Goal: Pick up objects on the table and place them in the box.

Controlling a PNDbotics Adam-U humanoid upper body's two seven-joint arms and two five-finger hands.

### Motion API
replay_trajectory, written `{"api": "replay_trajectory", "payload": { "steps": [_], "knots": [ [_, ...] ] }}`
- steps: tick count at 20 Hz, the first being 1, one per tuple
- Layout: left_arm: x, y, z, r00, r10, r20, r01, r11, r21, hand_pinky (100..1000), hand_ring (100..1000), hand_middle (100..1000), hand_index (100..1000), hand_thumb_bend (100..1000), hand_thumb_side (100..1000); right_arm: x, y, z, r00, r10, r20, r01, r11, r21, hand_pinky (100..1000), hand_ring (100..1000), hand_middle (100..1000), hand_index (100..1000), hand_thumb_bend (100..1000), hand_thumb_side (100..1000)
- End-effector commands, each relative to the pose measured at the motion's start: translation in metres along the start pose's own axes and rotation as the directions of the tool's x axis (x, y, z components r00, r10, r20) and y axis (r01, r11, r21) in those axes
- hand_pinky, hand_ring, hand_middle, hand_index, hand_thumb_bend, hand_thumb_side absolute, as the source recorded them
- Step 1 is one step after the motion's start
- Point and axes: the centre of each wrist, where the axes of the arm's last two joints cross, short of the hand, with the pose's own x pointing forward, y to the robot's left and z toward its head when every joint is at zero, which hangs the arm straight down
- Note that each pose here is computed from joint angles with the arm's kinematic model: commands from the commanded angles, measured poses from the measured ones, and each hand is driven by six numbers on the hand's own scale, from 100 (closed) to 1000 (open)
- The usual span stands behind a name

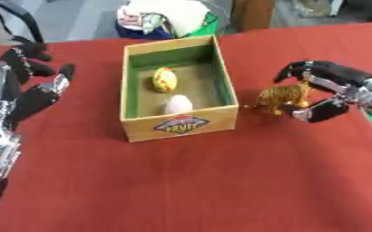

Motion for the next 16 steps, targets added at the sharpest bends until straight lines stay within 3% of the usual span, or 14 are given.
{"api": "replay_trajectory", "payload": {
  "steps": [1,8,13,16],
  "knots": [
    [0.0057,0.0049,-0.0037,1.0,-0.007,0.025,0.007,1.0,0.009,635,529,566,738,492,230,-0.0046,-0.012,0.0038,0.999,0.038,-0.037,-0.039,0.999,-0.024,701,771,737,802,148,100],
    [0.0041,0.0036,-0.0028,1.0,-0.01,0.015,0.01,1.0,-0.001,635,528,567,739,481,226,-0.0091,-0.0059,0.0042,0.994,0.06,-0.096,-0.06,0.998,0.006,590,639,618,734,100,100],
    [0.003,0.0027,-0.0018,1.0,-0.007,0.01,0.007,1.0,-0.004,634,527,567,739,476,224,-0.0097,-0.0032,0.0035,0.991,0.074,-0.111,-0.068,0.996,0.053,456,507,489,615,100,100],
    [0.0027,0.0027,-0.0018,1.0,-0.005,0.008,0.005,1.0,-0.002,633,526,567,739,473,222,-0.0097,-0.0038,0.0036,0.99,0.076,-0.119,-0.07,0.996,0.055,411,476,464,589,100,100]
  ]
}}
